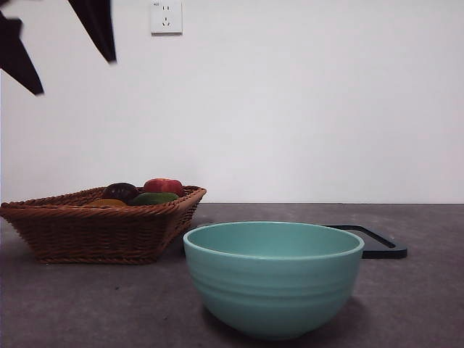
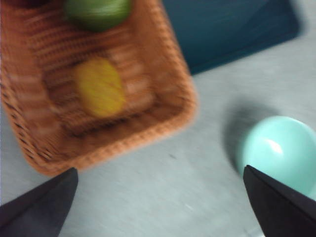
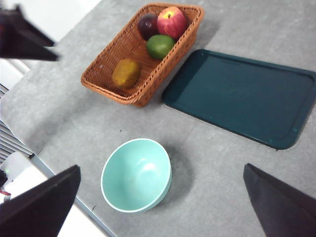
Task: Pick up the wifruite, put it on the bowl, pick up the plate, put it on desk
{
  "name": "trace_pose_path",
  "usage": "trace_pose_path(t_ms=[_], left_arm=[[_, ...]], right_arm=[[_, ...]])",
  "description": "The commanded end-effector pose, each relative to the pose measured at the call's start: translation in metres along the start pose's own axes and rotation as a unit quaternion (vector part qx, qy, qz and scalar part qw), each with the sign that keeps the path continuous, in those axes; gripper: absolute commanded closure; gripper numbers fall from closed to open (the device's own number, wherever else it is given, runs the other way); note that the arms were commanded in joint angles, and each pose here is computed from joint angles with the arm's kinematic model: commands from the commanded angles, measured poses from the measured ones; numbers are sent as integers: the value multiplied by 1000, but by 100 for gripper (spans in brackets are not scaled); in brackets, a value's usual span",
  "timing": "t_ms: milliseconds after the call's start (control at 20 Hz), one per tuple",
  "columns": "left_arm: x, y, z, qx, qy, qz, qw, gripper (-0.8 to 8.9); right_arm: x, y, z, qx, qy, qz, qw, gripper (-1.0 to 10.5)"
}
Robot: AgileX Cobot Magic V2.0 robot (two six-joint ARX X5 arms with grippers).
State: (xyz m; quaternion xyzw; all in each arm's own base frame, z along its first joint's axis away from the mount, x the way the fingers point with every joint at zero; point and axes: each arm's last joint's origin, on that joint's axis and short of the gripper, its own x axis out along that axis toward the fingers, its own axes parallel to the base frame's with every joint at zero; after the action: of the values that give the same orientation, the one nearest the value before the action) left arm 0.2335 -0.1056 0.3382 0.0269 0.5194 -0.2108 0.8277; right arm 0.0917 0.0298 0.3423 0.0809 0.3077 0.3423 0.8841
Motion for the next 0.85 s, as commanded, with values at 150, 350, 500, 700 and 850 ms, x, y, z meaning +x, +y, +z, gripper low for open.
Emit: trace_pose_path(t_ms=[150,350,500,700,850], left_arm=[[48,4,40,1,22,28,999,193],[99,14,53,-9,58,35,998,193],[131,21,55,-13,82,55,995,193],[160,26,54,-24,101,71,992,193],[170,29,54,-35,106,74,991,194]], right_arm=[[-9,6,0,-10,-17,0,1000,390],[-9,6,0,-10,-17,1,1000,390],[-9,6,0,-10,-17,1,1000,390],[-9,6,0,-10,-17,1,1000,390],[-9,6,0,-10,-17,1,1000,390]])
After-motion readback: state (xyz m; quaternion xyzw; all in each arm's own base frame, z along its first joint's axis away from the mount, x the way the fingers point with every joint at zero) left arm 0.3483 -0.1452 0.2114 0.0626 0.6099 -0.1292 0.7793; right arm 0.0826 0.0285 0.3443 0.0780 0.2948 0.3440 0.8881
